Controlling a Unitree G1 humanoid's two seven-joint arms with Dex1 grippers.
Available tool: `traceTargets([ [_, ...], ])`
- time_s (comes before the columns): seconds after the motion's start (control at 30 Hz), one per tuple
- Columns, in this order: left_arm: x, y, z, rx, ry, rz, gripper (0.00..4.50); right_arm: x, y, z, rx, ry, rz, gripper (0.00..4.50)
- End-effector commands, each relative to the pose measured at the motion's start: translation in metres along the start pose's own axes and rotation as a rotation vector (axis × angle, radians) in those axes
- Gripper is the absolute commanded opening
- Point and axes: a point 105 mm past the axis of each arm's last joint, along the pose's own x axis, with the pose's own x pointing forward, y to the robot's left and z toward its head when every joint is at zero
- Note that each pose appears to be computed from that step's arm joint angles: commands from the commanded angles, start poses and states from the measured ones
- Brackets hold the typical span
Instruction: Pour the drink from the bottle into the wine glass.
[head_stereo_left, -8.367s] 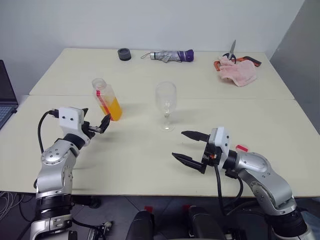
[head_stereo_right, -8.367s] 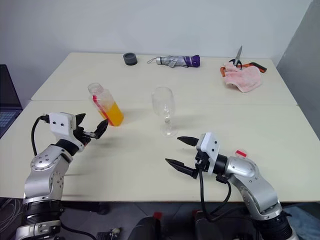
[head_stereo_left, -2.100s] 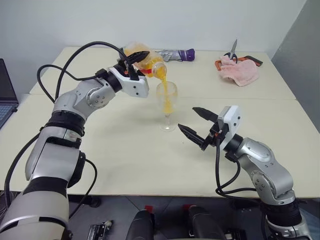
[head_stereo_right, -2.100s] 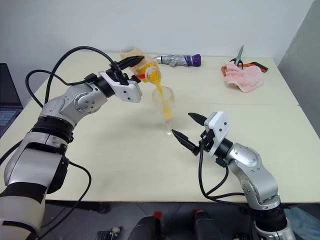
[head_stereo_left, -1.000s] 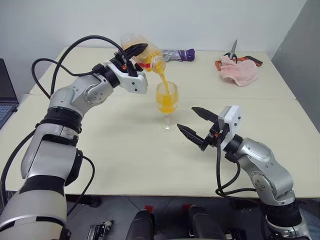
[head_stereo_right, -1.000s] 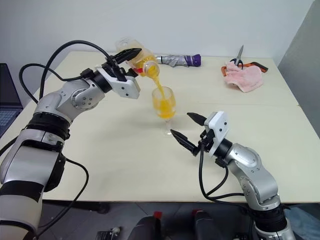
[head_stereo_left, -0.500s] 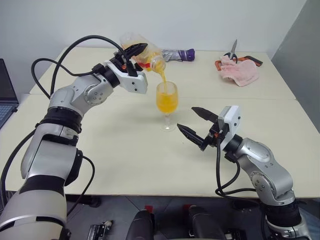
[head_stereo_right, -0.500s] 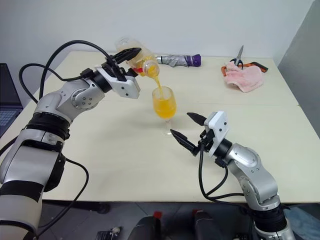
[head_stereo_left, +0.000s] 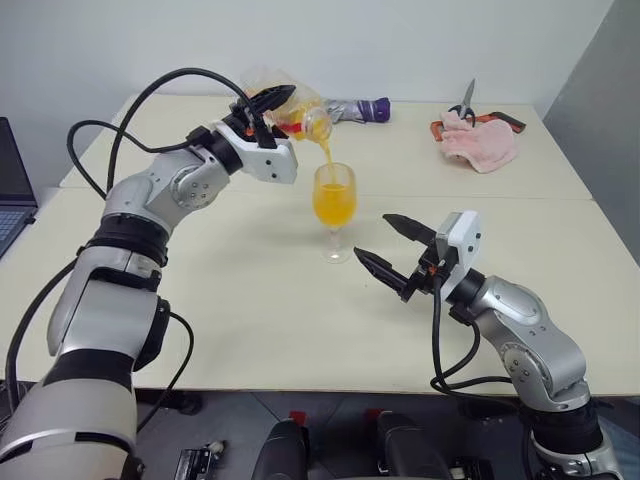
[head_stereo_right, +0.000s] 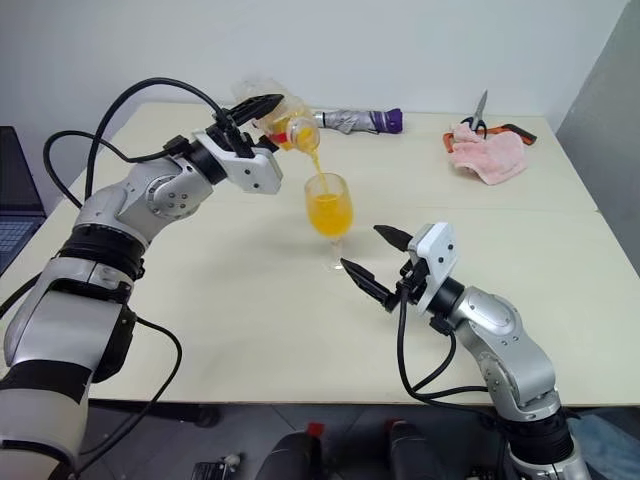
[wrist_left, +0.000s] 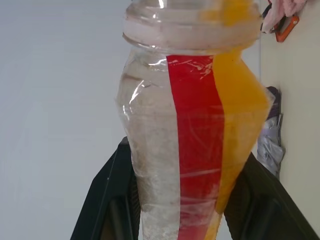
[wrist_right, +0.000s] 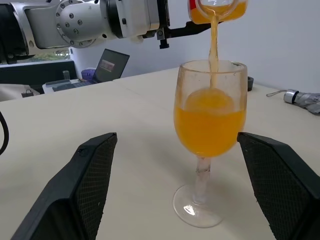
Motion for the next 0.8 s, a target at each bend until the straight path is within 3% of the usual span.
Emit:
traceTargets([
  [0.03,0.000,0.013,0.000,-0.123,0.001,0.055,1.71,0.002,0.006,0.015,-0.028,-0.053,0.023,4.12],
  [0.27,0.000,0.004,0.003,-0.393,-0.008,0.047,1.71,0.002,0.007,0.015,-0.028,-0.053,0.028,4.12],
  [0.43,-0.005,0.001,-0.014,-0.705,0.082,0.074,1.71,0.002,0.007,0.016,-0.035,-0.057,0.032,4.12],
  [0.57,-0.026,0.000,-0.034,-0.917,0.188,0.124,1.70,0.001,0.014,0.017,-0.027,-0.042,0.095,4.12],
  [0.7,-0.072,-0.015,-0.063,-1.159,0.369,0.209,1.69,-0.001,0.033,0.017,0.009,0.006,0.260,4.12],
  [0.8,-0.098,-0.027,-0.071,-1.274,0.462,0.246,1.69,-0.002,0.040,0.017,0.016,0.034,0.330,4.12],
])
